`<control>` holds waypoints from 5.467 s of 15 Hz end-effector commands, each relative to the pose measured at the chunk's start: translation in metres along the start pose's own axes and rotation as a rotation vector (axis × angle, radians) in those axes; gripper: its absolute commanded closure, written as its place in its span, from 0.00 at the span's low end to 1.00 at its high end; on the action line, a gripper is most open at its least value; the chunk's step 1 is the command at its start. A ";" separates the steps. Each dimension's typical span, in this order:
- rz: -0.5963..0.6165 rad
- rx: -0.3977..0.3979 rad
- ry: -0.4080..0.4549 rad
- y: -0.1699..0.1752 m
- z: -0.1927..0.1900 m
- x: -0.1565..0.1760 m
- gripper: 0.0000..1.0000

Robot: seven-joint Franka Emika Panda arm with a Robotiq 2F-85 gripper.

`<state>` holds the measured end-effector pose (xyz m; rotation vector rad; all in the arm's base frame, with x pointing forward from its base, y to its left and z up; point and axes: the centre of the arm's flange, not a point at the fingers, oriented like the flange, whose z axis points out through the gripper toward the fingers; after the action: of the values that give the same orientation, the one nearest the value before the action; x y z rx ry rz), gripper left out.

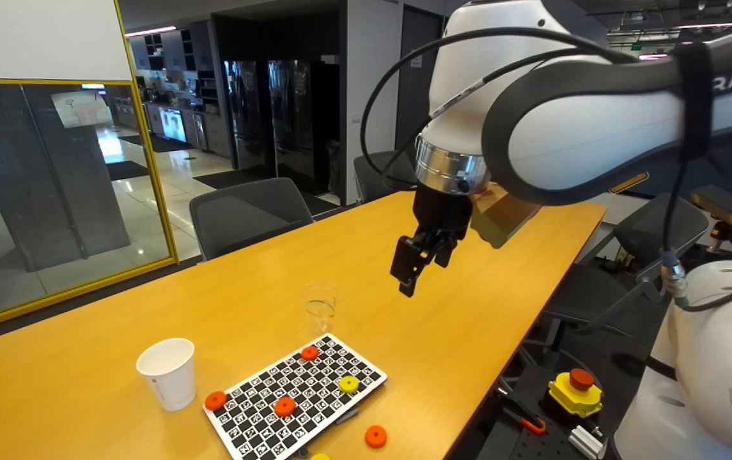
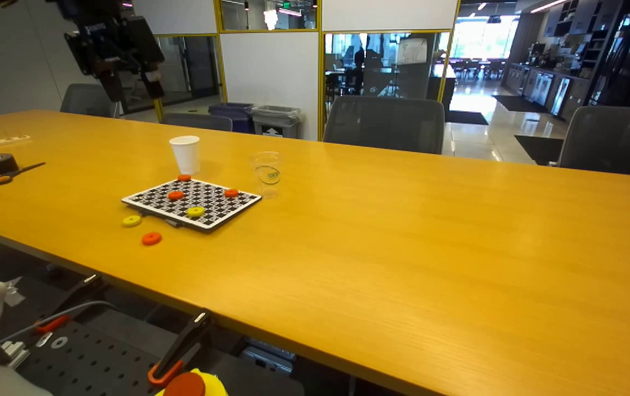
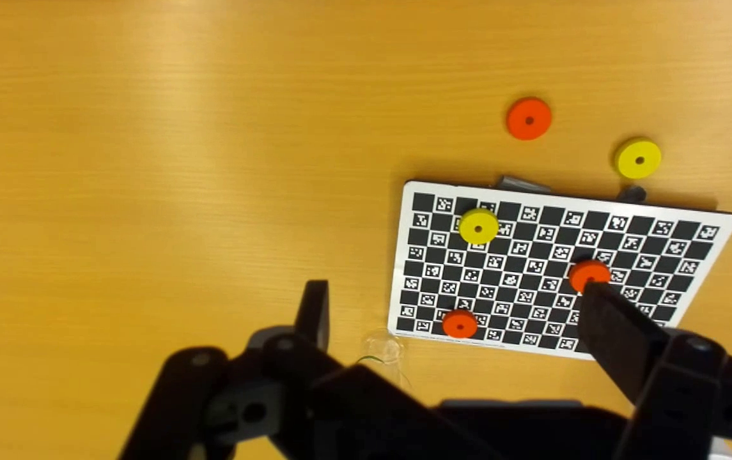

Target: Put the yellow objects inside the transparent cup and the orange objects inside the white cup.

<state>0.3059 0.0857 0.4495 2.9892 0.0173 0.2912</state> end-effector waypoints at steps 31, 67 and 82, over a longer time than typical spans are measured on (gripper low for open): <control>0.114 0.189 -0.244 -0.073 0.258 0.105 0.00; 0.223 0.159 -0.174 -0.036 0.239 0.155 0.75; 0.244 0.110 -0.057 0.044 0.169 0.279 0.75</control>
<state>0.5832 0.0276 0.3426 3.1072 -0.3711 0.2532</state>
